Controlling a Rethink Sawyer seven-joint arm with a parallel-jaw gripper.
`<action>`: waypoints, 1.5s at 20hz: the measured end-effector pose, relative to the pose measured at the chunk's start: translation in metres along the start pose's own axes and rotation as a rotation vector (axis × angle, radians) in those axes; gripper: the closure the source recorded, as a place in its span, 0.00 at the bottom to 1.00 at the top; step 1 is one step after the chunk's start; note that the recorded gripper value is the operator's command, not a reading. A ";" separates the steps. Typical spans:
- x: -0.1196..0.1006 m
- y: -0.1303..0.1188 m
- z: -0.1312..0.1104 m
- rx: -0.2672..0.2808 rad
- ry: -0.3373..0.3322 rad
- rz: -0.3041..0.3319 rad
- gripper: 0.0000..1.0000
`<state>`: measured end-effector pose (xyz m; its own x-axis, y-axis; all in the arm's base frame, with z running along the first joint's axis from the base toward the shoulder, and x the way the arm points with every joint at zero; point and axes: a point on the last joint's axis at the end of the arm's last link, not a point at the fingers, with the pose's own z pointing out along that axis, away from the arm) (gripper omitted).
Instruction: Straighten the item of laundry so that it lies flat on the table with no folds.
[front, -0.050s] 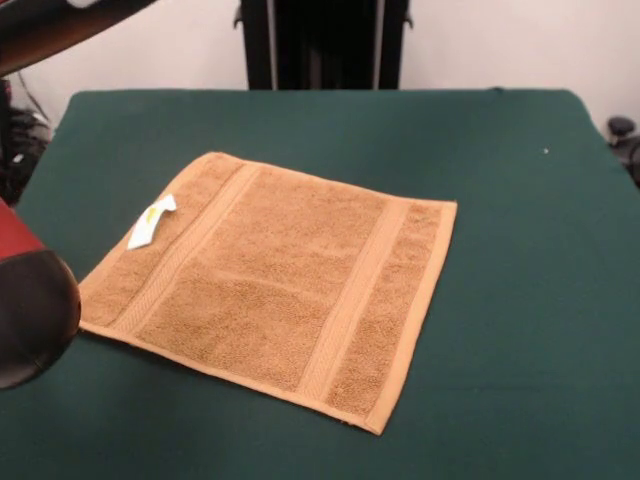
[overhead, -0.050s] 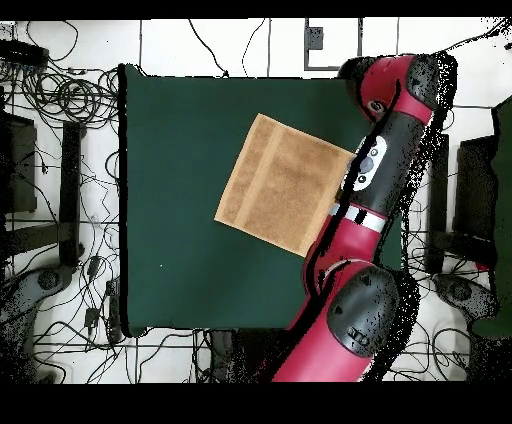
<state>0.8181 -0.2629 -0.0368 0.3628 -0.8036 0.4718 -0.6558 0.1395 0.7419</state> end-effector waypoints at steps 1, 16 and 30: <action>-0.004 -0.003 -0.007 0.042 -0.055 -0.020 1.00; -0.042 0.005 -0.138 0.558 -0.731 -0.138 1.00; -0.068 0.026 -0.229 0.652 -1.029 0.310 1.00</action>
<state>0.9284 -0.0723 0.0597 -0.3557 -0.9076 -0.2231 -0.9322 0.3273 0.1548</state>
